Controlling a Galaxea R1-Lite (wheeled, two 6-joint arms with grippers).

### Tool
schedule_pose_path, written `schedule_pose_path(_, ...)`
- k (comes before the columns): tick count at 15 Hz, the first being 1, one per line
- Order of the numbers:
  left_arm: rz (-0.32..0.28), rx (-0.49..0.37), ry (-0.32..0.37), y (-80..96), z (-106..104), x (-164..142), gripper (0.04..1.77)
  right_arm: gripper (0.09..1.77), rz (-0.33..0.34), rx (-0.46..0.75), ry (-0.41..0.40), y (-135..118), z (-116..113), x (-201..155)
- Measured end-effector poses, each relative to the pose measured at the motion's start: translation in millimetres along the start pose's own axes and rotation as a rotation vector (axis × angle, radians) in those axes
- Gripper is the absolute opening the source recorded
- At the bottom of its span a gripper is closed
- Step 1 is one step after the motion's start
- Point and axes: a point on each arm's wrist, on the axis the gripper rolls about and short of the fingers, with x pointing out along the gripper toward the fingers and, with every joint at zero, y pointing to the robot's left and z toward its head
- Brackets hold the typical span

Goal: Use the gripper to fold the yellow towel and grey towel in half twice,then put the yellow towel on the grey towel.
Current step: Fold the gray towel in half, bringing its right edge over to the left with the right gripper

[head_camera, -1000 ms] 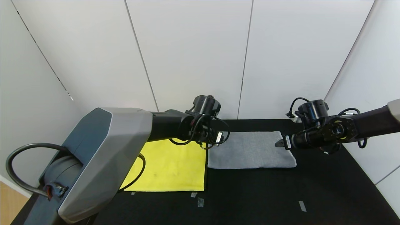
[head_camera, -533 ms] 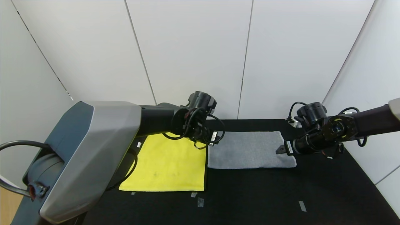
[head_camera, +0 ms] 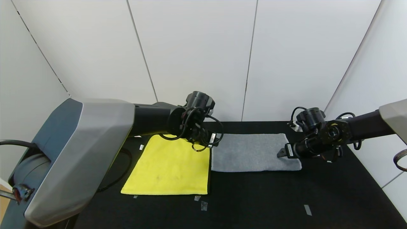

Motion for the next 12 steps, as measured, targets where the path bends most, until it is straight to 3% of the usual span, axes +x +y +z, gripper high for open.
schedule_pose_path(5,0.006,-0.007,0.004,5.3,-0.5,-0.3,1.70,1.69,0.001,0.052,0.006,0.9,2.5,12.6)
schedule_pose_path(8,0.008,-0.010,0.005,7.3,-0.5,-0.7,1.70,1.18,0.005,0.046,0.014,4.4,0.7,17.6)
schedule_pose_path(12,0.005,-0.011,0.007,8.6,-1.3,-0.8,1.71,0.75,0.005,0.045,0.016,5.1,0.1,19.1)
